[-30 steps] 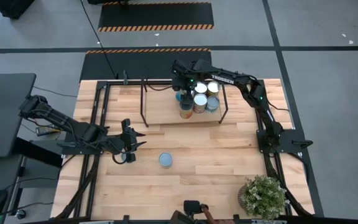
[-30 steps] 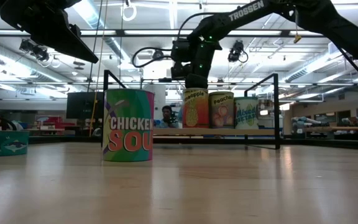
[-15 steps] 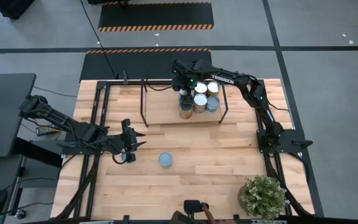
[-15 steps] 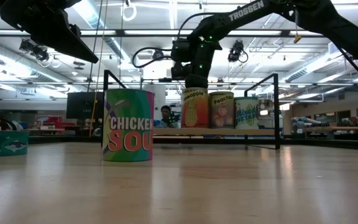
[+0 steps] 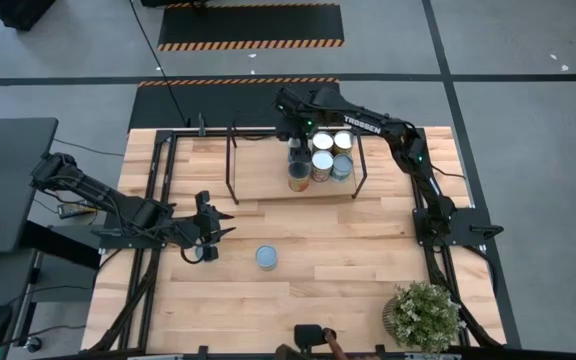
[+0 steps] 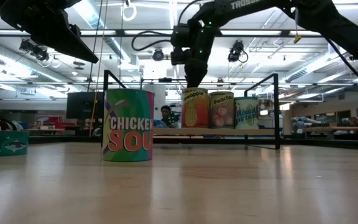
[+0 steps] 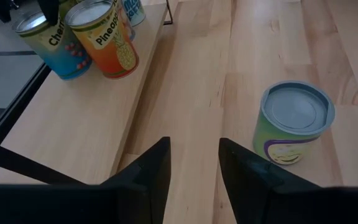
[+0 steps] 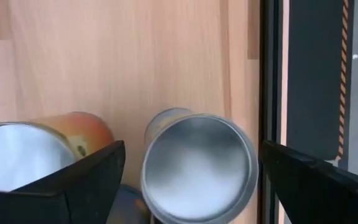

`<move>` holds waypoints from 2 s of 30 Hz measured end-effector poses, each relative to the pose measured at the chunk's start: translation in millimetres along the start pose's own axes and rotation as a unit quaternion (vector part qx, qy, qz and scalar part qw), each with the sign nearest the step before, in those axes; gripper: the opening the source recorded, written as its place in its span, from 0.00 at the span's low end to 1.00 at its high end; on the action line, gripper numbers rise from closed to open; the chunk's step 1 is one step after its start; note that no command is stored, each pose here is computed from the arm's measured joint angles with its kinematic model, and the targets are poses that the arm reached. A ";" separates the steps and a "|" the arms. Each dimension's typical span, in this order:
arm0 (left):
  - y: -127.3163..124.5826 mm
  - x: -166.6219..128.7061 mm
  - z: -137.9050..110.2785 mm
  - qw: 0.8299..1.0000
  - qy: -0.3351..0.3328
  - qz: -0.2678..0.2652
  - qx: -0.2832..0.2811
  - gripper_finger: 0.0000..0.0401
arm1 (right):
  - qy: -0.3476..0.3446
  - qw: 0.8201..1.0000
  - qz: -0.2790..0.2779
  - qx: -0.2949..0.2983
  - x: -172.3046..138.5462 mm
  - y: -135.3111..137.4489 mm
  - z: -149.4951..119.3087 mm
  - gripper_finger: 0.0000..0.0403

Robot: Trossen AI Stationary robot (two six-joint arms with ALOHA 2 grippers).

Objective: Pick and place cans onto a shelf
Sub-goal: Put the canned cherries on the shelf, then adjust the canned pineapple on the shelf

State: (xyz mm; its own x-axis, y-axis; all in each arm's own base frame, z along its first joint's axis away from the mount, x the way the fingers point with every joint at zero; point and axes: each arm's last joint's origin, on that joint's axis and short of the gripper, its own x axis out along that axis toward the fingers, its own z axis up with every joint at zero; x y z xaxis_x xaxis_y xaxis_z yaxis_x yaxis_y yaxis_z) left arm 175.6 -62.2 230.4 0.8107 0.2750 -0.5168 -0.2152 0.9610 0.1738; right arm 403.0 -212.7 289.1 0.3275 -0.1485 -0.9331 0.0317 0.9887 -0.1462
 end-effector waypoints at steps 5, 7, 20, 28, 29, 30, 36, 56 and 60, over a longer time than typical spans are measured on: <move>0.0 0.0 0.0 1.000 0.000 0.000 0.000 0.35 | -0.011 1.000 -0.006 0.000 -11.7 -1.1 3.3 0.95; 0.0 0.0 0.0 1.000 0.000 0.000 -0.003 0.35 | -0.018 1.000 -0.011 0.000 -18.2 -2.1 5.0 0.95; 0.0 0.0 0.0 1.000 0.000 0.000 -0.016 0.35 | -0.051 0.986 -0.148 0.047 -26.8 -47.8 0.1 0.95; 0.0 0.0 0.0 1.000 0.000 0.000 -0.017 0.35 | -0.049 0.987 -0.138 0.067 -22.1 -63.0 -11.6 0.95; 0.0 0.0 0.0 1.000 0.000 0.000 -0.017 0.35 | -0.044 0.988 -0.133 0.066 -18.4 -62.3 -13.0 0.95; 0.0 0.0 0.0 1.000 0.000 0.000 -0.017 0.35 | -0.038 0.989 -0.128 0.065 -13.5 -61.1 -14.2 0.95; 0.0 0.0 0.0 1.000 0.000 0.000 -0.017 0.35 | -0.022 0.990 -0.127 0.060 10.8 -57.8 -18.5 0.95; -0.5 0.0 -0.2 1.000 0.003 -0.009 -0.017 0.35 | -0.009 0.989 -0.142 0.024 -8.2 -38.4 -3.8 0.95; -0.5 0.0 -0.2 1.000 0.003 -0.009 -0.017 0.35 | -0.051 0.993 -0.105 0.002 -16.8 -16.5 12.8 0.95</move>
State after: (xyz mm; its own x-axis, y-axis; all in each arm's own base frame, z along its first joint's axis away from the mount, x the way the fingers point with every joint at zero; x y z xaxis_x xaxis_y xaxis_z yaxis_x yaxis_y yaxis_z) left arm 175.6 -62.7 230.2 0.8118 0.2573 -0.5241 -0.2186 0.9663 0.1359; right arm 409.1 -226.3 311.5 0.4075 -0.3488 -0.8439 0.1136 0.9364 -0.3322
